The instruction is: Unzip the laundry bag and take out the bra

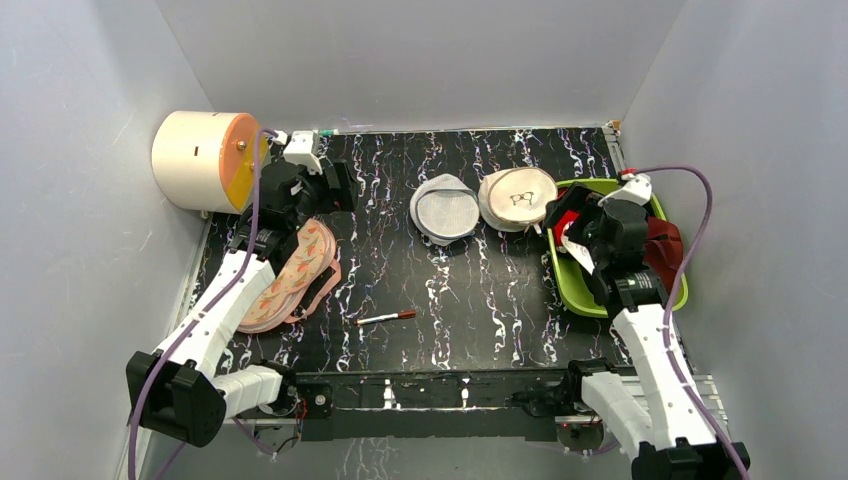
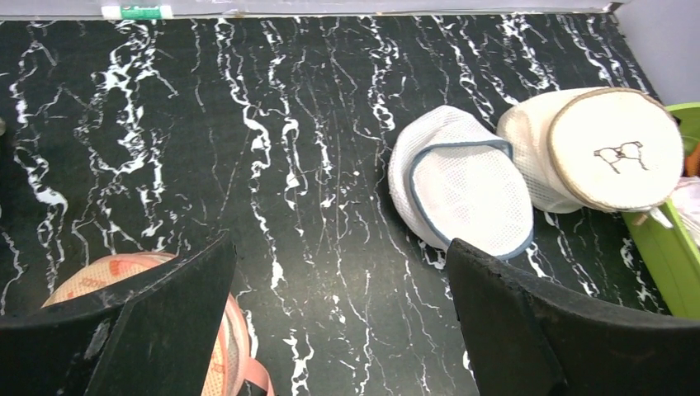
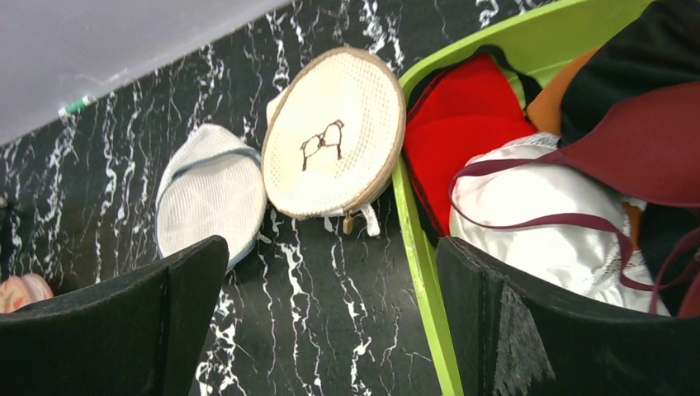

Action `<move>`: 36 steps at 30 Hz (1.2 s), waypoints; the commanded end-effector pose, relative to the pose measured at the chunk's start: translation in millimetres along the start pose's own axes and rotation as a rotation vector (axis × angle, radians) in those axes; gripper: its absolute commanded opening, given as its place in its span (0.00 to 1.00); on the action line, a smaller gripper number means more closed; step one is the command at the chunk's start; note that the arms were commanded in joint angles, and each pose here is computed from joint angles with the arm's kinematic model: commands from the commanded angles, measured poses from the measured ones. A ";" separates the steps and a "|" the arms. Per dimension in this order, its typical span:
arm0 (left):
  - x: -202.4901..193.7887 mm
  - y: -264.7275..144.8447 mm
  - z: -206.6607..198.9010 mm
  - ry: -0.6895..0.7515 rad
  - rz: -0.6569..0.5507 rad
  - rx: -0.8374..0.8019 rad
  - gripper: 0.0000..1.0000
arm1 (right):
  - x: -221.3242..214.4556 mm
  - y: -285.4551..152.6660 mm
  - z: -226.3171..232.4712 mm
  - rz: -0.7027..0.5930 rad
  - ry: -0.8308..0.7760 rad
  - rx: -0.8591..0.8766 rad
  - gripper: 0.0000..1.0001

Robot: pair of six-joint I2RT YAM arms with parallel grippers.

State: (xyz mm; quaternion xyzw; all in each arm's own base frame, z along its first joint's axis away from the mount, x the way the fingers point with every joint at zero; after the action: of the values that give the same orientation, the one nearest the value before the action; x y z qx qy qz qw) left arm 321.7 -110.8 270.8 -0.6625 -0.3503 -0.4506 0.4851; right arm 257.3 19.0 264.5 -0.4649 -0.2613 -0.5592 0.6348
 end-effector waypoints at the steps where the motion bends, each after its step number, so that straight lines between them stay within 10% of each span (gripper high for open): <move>1: 10.7 1.0 -11.4 -0.015 -0.052 -0.109 0.98 | 6.8 12.6 17.1 0.025 -0.008 0.099 0.98; 25: -8.2 21.0 -55.1 -0.070 0.030 -0.429 0.98 | -27.4 174.0 44.0 0.397 -0.139 0.085 0.98; 36: -11.2 23.3 -56.4 -0.072 0.047 -0.424 0.98 | -147.7 202.0 78.3 0.676 -0.266 0.126 0.98</move>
State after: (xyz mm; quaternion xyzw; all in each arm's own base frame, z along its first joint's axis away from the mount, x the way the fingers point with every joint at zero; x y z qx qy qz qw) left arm 325.9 -167.5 250.3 -0.7741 -0.2496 -0.4645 0.3503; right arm 442.8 85.2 119.7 -0.5670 -0.1779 -0.2979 0.7471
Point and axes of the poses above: each gripper's point midway between its finger pads, its own y axis out along the fingers, its own z axis along the line the jaws close on, x = y × z, the point moved 5 cm from there along -y, back along the fingers, and after that the axes turned 5 degrees about y, right-handed, at the moved point
